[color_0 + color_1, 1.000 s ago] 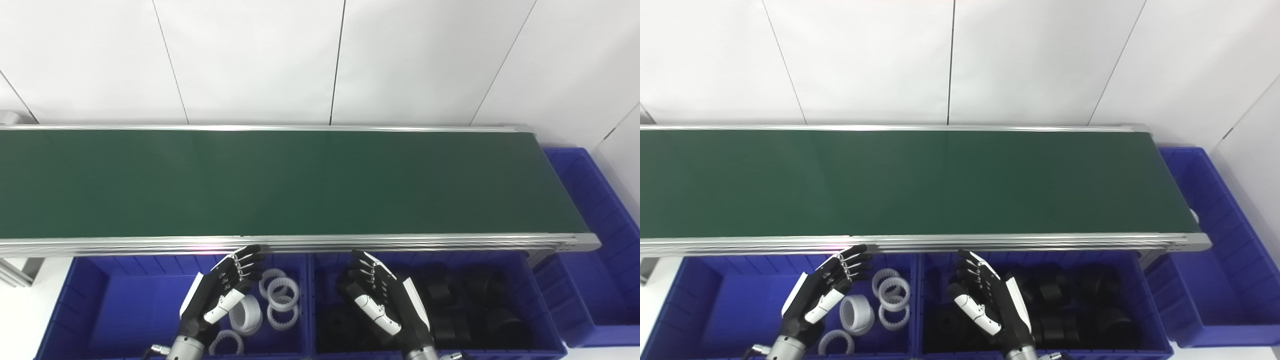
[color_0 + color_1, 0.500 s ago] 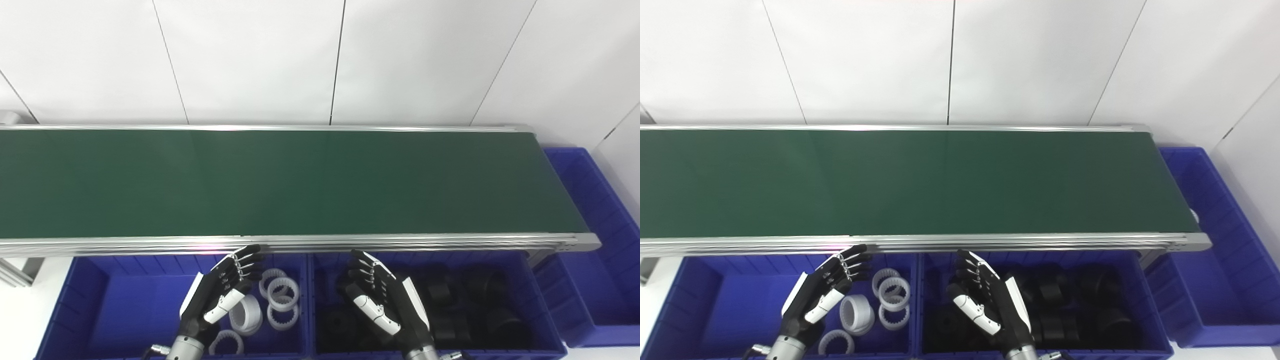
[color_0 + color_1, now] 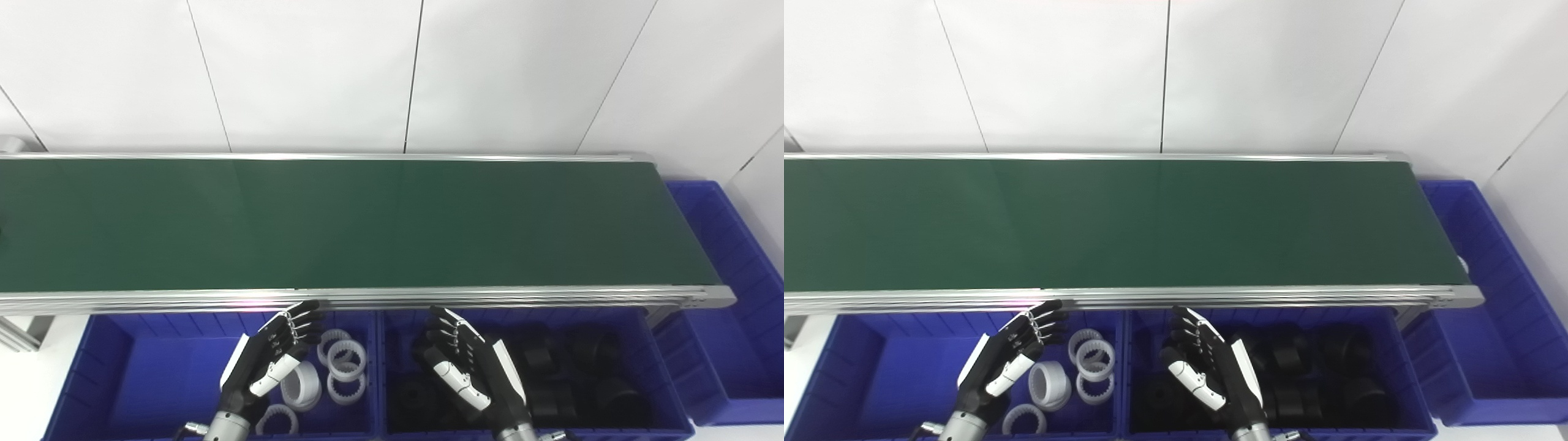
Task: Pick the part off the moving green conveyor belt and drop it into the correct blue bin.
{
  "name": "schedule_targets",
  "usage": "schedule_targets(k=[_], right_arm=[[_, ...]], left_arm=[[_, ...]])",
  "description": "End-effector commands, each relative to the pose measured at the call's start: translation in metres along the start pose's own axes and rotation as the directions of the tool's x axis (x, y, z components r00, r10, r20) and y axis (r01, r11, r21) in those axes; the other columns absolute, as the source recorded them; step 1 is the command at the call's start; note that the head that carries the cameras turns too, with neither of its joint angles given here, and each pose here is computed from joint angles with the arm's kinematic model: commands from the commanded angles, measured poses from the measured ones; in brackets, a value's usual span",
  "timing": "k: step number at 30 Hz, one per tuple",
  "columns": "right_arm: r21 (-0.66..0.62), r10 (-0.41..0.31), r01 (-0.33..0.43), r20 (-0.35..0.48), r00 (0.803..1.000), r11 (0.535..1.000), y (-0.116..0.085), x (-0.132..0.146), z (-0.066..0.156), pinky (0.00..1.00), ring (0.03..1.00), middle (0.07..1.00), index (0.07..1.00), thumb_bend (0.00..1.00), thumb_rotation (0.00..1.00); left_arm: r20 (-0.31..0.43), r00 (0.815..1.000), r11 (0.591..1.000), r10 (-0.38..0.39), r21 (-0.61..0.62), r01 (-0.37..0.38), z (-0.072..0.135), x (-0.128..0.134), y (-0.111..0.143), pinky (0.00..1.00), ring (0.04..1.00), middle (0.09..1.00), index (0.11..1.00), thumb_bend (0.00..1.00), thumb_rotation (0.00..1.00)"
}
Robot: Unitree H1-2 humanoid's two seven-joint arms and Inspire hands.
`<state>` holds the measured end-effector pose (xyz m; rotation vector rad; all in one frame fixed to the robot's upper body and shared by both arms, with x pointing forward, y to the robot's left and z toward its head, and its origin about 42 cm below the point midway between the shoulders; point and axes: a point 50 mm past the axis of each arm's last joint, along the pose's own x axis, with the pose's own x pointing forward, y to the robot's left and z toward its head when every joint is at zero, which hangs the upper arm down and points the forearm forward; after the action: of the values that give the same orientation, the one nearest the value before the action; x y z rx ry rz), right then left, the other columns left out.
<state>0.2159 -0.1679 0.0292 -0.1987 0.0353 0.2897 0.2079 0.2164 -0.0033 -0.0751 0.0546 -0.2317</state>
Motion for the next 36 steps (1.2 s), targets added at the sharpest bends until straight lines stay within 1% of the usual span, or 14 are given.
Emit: schedule_targets(k=[1,20,34,36], right_arm=[[-0.001,-0.01,0.01,0.053,0.999,1.0,-0.0027,0.005,0.0113,0.74,0.785,0.822,0.859,0.56,0.69],[-0.003,-0.012,0.012,0.052,0.999,1.0,-0.0032,0.004,0.0119,0.73,0.782,0.819,0.859,0.56,0.69],[-0.002,-0.009,0.01,0.056,0.998,1.0,-0.0036,0.0045,0.0116,0.74,0.785,0.822,0.86,0.56,0.69],[-0.004,-0.01,0.01,0.058,0.998,1.0,-0.004,0.0044,0.0115,0.73,0.783,0.822,0.86,0.56,0.69]], left_arm=[[0.068,0.998,1.0,-0.006,0.009,0.006,0.01,0.0069,-0.0005,0.7,0.721,0.762,0.792,0.85,0.61],[0.066,0.998,1.0,-0.01,0.014,0.009,0.0097,0.007,-0.0008,0.69,0.713,0.757,0.794,0.85,0.61],[0.064,0.998,1.0,-0.006,0.017,0.004,0.0097,0.0074,-0.0009,0.68,0.706,0.753,0.792,0.86,0.6],[0.063,0.998,1.0,-0.003,0.012,0.002,0.0094,0.0077,-0.0013,0.68,0.702,0.748,0.787,0.87,0.6]])
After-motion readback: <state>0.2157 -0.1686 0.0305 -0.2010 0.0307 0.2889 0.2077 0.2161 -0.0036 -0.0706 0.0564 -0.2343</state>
